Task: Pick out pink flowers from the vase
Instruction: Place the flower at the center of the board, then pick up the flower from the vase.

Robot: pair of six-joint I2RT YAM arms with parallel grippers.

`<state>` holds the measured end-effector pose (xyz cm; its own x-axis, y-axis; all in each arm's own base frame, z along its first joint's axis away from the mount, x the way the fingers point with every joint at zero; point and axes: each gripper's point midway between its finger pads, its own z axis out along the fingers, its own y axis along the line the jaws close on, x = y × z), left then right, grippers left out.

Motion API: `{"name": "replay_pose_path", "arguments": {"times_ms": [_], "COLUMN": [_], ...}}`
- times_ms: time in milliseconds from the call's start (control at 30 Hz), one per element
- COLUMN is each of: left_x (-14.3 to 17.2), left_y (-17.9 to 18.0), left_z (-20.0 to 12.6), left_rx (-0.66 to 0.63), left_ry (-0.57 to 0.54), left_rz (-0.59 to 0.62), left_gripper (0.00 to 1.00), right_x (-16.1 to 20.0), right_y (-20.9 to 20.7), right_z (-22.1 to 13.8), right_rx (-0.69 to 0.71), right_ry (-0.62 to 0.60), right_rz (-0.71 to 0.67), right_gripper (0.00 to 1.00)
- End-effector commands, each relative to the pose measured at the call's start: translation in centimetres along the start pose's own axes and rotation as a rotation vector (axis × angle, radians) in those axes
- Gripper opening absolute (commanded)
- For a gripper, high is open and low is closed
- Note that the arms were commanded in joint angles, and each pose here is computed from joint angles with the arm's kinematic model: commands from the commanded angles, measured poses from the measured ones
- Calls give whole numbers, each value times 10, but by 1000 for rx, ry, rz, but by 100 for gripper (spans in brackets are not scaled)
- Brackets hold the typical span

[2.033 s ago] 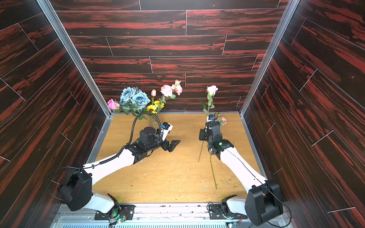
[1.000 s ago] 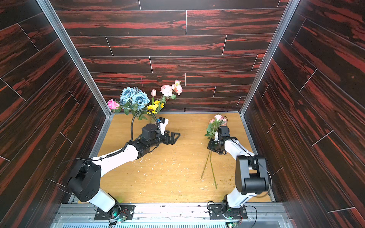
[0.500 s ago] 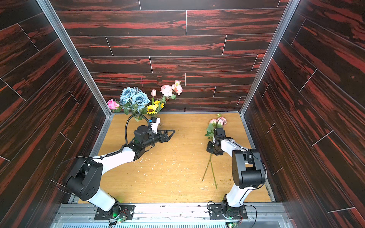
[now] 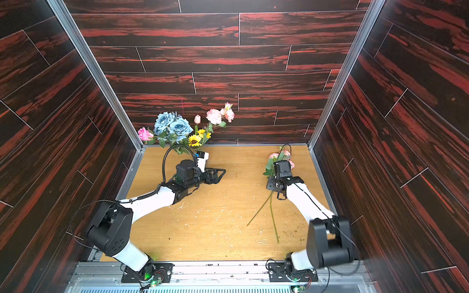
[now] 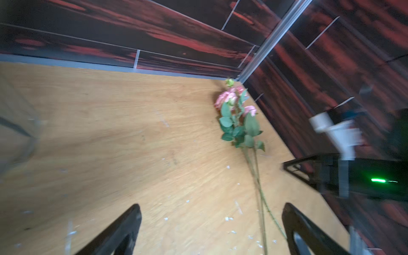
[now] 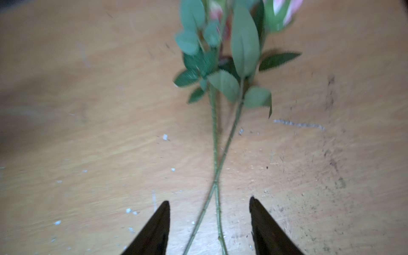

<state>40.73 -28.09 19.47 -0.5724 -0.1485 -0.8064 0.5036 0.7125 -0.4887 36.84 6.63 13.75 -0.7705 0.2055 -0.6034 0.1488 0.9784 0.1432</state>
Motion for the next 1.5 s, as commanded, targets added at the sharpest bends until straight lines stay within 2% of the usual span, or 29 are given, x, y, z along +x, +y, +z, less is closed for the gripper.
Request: {"name": "replay_pose_path", "arguments": {"times_ms": [0,100,267,400,533,733,933,1100,1267,1467], "left_x": [-25,-37,-52,-57,-68,-90,-121,-137,-146,-166], "left_y": [-2,2,11,9,4,2,20,41,54,87], "left_z": [-14,-23,-42,-52,-53,-35,-14,7,24,27], "left_rx": [-89,-163,-276,-288,-281,-306,-439,-541,-579,-731], "left_ry": [-46,-72,-114,-141,-176,-167,-187,-190,-196,-218], "left_rz": [99,166,264,319,364,455,517,524,537,508], "left_gripper": [100,100,100,100,100,100,99,94,94,86], "right_x": [-19,-24,-2,11,17,24,24,25,26,27], "right_y": [22,37,59,76,82,78,75,75,75,73], "right_z": [-20,-26,-34,-44,-46,-48,-45,-43,-41,-39], "right_rx": [-70,-154,-283,-350,-392,-394,-374,-370,-367,-353], "right_ry": [-136,-210,-277,-344,-334,-372,-367,-363,-357,-355], "right_rz": [-19,-21,-11,-49,-30,-17,-10,-9,-12,-19], "right_gripper": [67,71,71,72,72,74,74,74,73,73]}}
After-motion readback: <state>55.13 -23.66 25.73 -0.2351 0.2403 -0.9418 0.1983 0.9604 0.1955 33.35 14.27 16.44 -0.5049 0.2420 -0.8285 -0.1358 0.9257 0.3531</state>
